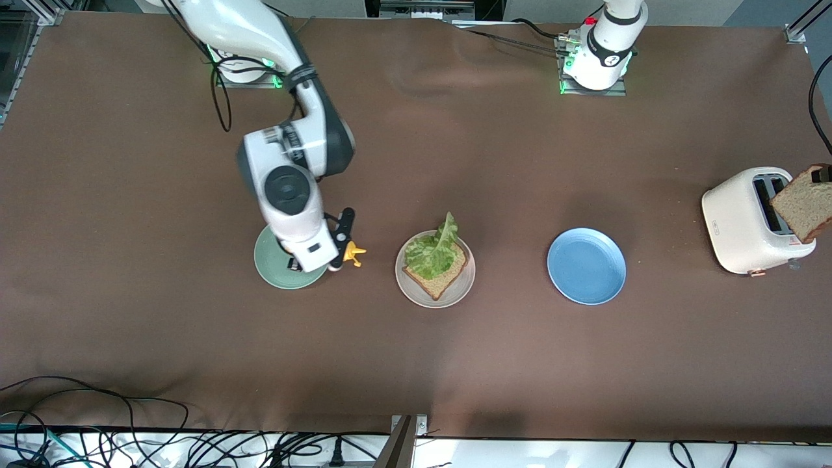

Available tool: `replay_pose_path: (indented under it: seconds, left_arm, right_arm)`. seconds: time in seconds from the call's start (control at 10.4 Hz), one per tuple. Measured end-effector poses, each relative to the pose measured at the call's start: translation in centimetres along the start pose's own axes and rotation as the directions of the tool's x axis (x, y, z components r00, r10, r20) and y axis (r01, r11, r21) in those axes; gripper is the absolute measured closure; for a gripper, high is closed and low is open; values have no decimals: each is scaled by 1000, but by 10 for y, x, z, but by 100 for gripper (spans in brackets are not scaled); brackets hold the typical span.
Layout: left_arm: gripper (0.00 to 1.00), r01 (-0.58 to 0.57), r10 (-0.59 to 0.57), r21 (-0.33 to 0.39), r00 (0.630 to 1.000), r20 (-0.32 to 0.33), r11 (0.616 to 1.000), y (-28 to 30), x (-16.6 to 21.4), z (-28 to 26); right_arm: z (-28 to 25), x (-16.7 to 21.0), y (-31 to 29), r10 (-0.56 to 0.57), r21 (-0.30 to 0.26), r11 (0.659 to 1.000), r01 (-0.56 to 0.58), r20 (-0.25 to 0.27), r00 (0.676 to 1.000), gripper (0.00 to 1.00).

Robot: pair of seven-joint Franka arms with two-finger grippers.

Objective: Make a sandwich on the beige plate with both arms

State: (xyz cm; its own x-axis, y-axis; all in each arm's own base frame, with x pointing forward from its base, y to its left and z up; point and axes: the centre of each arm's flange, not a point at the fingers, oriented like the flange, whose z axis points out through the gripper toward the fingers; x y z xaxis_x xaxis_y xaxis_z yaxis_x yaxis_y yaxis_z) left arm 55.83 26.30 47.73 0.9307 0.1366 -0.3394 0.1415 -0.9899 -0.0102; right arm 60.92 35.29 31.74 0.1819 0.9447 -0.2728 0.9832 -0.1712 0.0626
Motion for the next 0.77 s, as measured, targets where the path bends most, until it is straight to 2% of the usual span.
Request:
replay_pose_path:
  seconds: [0.29,0.39,0.58,0.77]
  left_arm:
    - [91,6,-6,-22,1000,-1,1000,2,0,2]
    - [91,6,-6,-23,1000,1,1000,2,1,2]
    - [91,11,-11,-24,1000,3,1000,3,1,3]
    - [91,11,-11,-27,1000,12,1000,3,0,5]
  right_arm:
    - [-4,55,-38,30,-71,997,-18,169,985,70]
    - [-4,70,-47,42,-102,995,-21,211,977,70]
    - [4,94,-63,78,-162,986,-32,282,956,70]
    - [11,110,-75,98,-218,976,-27,322,942,70]
